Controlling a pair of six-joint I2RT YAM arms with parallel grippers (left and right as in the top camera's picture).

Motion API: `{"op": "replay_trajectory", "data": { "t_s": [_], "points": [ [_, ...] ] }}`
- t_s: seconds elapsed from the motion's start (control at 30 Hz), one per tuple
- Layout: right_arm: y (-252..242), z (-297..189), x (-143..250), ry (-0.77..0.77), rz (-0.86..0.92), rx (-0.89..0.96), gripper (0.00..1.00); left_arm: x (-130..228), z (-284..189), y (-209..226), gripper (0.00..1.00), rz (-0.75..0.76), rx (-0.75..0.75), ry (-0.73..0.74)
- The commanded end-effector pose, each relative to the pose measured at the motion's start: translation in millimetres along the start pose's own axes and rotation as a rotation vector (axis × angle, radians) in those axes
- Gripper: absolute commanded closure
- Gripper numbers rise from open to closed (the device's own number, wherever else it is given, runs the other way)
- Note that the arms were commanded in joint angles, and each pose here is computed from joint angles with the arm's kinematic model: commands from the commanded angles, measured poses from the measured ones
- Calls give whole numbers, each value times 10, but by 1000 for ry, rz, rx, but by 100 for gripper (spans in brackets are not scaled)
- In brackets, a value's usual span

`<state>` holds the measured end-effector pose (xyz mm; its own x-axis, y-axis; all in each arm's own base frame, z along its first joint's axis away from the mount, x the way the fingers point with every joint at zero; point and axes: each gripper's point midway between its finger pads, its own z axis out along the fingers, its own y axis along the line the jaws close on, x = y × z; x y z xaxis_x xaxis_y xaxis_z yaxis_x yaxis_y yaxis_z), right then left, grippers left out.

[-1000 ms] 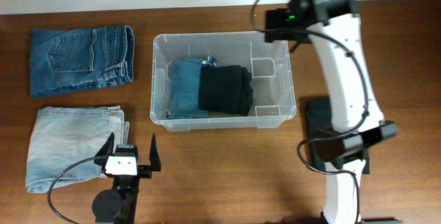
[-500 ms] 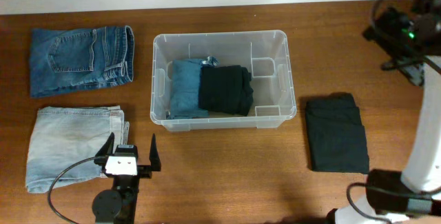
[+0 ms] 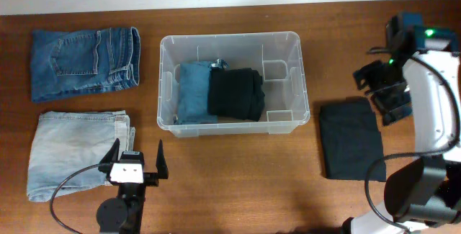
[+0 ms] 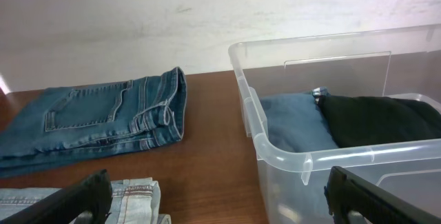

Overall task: Pack container
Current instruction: 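Withdraw right gripper and reach to the remaining black garment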

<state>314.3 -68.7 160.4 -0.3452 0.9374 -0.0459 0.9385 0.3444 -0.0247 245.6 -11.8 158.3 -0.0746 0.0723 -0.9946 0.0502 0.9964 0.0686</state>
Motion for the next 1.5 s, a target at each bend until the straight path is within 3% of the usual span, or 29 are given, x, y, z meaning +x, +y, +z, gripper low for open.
{"op": "replay_trajectory", "data": {
  "t_s": [0.0,0.13,0.47,0.9,1.1,1.3,1.47],
  "points": [
    [-20,300,189,102,37,2,1,21,2,1,1,12,1,1],
    [-87,687,342,162,94,22,1,21,2,1,1,12,1,1],
    [-107,1195,386,144,113,-10,1,21,2,1,0,12,1,1],
    [254,1404,155,32,90,-191,1,21,2,1,1,12,1,1],
    [685,1297,-148,-105,-7,-368,2,21,2,1,1,12,1,1],
    [1158,960,-516,-318,-264,-576,2,21,2,1,1,12,1,1],
    [1184,716,-732,-321,-414,-671,2,21,2,1,1,12,1,1]
  ]
}}
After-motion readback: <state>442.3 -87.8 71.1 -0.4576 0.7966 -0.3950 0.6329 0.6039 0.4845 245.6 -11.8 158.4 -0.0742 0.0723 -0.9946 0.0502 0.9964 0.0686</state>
